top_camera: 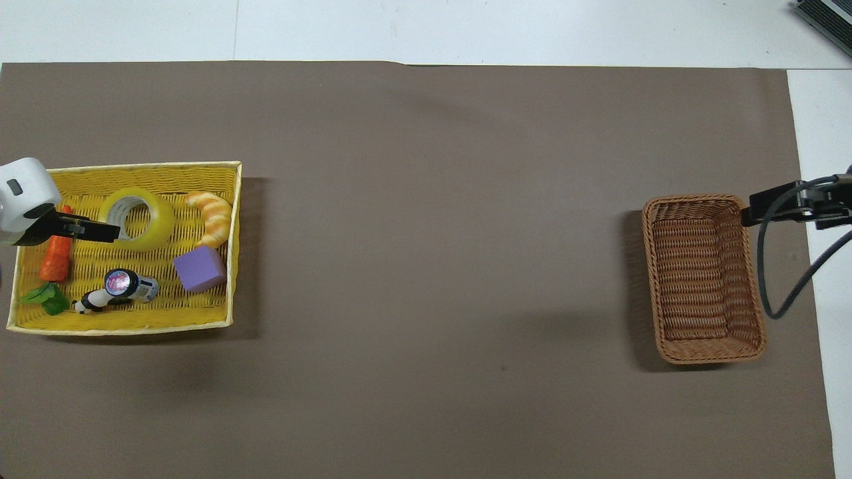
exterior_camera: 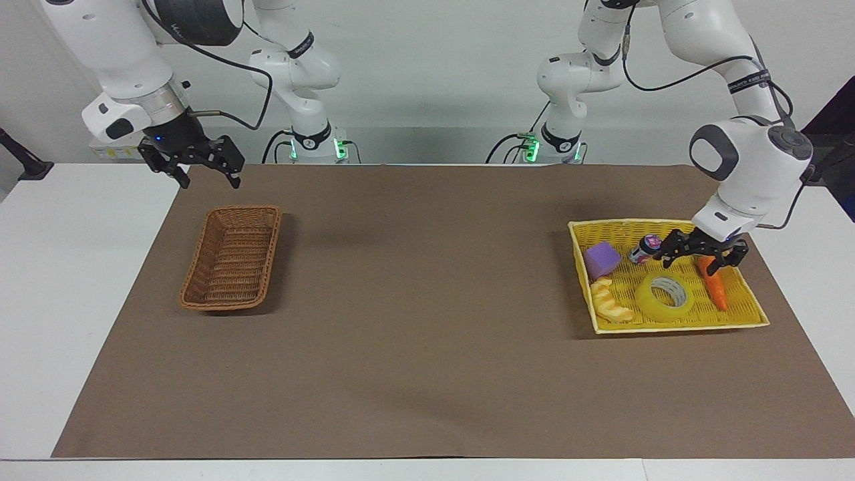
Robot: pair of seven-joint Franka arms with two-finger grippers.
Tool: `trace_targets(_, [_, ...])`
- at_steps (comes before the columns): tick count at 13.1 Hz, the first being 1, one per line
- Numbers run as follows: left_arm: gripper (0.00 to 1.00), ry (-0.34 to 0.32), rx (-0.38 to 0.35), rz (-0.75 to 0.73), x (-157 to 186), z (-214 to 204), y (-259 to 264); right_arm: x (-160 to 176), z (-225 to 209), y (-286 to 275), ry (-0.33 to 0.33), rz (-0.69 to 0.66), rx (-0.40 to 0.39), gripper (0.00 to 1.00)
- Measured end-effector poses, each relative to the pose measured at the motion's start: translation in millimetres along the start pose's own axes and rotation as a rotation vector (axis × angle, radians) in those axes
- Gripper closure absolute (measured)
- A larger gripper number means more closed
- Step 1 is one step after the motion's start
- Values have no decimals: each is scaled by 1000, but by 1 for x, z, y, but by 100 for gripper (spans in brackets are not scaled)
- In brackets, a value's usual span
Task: Move tape to another basket
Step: 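Lower the left gripper into the yellow basket onto the yellow tape roll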
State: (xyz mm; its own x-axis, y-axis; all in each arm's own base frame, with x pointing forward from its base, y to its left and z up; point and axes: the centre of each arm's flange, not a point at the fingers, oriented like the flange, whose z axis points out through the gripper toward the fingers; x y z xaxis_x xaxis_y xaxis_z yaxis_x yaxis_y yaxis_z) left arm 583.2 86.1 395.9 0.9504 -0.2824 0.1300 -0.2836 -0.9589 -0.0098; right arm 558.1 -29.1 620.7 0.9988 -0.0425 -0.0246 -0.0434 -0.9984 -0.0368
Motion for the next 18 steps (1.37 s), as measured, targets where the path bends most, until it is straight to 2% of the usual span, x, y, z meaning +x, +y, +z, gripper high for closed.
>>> trace_targets(5, [0, 32, 9, -23, 4, 15, -5, -1, 1, -1, -3, -9, 0, 0])
trace_targets(8, [0, 86, -7, -94, 8, 36, -18, -2, 1, -1, -3, -10, 0, 0])
trace_targets(13, [0, 77, -11, -116, 5, 52, -26, -4, 2, -1, -7, -9, 0, 0])
trace_targets(14, [7, 73, -11, -117, 5, 56, -27, -5, 3, 0, -10, -8, 1, 0])
trace_targets(15, [7, 70, -11, -119, 4, 59, -27, -7, 4, 0, -12, -8, 1, 0])
trace_targets(18, [46, 65, -12, -120, 4, 62, -28, -10, 4, 0, -14, -8, 1, 0])
